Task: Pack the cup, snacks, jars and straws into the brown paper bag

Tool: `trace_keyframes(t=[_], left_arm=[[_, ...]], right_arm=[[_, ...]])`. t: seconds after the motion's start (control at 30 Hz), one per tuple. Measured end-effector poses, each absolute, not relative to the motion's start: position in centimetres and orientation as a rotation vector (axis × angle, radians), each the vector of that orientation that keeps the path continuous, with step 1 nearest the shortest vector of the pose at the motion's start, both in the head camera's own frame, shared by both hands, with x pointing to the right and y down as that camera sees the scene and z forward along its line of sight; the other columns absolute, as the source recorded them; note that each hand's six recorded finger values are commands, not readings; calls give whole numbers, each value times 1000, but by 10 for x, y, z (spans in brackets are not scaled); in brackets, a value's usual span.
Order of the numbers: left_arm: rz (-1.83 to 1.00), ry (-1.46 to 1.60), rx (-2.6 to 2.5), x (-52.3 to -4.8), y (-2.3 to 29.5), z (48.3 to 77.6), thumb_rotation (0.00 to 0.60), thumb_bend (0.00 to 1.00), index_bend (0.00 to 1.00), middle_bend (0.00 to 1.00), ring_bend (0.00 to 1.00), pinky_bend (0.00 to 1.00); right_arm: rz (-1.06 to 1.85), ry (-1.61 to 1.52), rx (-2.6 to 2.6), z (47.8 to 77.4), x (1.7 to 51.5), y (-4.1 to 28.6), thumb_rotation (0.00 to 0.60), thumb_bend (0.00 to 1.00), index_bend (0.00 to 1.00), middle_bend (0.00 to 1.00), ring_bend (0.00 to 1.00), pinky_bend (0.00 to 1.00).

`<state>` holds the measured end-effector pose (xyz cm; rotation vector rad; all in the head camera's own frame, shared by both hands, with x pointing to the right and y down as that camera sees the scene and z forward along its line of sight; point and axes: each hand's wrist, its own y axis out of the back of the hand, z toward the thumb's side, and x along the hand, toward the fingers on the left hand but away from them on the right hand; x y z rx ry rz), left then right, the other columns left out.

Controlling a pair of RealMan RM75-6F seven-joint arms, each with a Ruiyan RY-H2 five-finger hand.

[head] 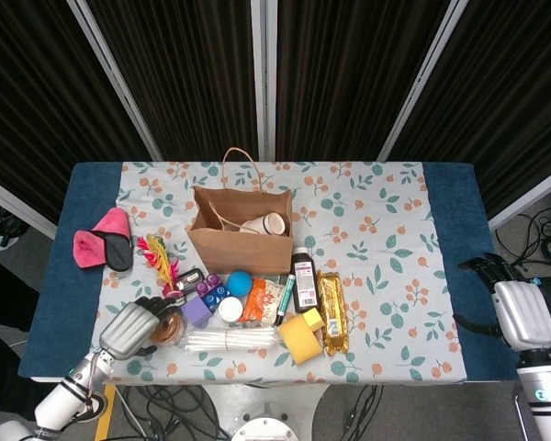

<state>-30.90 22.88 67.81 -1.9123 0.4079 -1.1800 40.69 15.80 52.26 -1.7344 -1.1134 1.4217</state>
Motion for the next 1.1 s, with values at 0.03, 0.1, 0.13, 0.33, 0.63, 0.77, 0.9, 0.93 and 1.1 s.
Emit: trace_keyframes(t=[0.03, 0.1, 0.13, 0.33, 0.63, 0.77, 0.9, 0.93, 1.1], left_arm=[[-1180, 404, -1912, -309, 230, 678, 600, 155, 305, 322, 284, 383], [-1182, 398, -1910, -310, 230, 680, 600, 155, 306, 323, 284, 383], [-1182, 397, -1909, -310, 230, 681, 600, 155, 306, 323, 284, 384], [-1181, 377, -1910, -310, 229, 687, 600, 155, 321, 331, 284, 393], [-1182, 367, -1915, -309, 228, 692, 600, 172, 378, 398, 321, 423], [-1182, 366, -1915, -308, 228, 693, 600, 187, 399, 421, 345, 442], [-1179, 376, -1912, -308, 226, 693, 600, 197, 425, 444, 371, 463], [-1176, 381, -1910, -308, 225, 692, 600, 199, 435, 453, 382, 471], [-1163, 414, -1899, -307, 217, 683, 600, 209, 460, 478, 417, 502]], right_arm=[[1421, -1113, -1735, 523, 407, 158, 600, 0, 278, 246, 127, 228], [1421, -1112, -1738, 523, 406, 158, 600, 0, 279, 246, 127, 228], [1421, -1112, -1739, 523, 405, 158, 600, 0, 279, 246, 127, 228], [1431, -1116, -1733, 523, 408, 158, 600, 0, 282, 245, 127, 228], [1432, -1126, -1729, 523, 410, 156, 600, 0, 284, 245, 127, 228], [1434, -1130, -1727, 524, 412, 156, 600, 0, 289, 245, 127, 228], [1438, -1134, -1727, 524, 413, 157, 600, 0, 290, 246, 127, 228], [1440, -1134, -1725, 524, 414, 157, 600, 0, 290, 246, 127, 228], [1436, -1142, -1722, 521, 415, 156, 600, 0, 292, 247, 127, 229]])
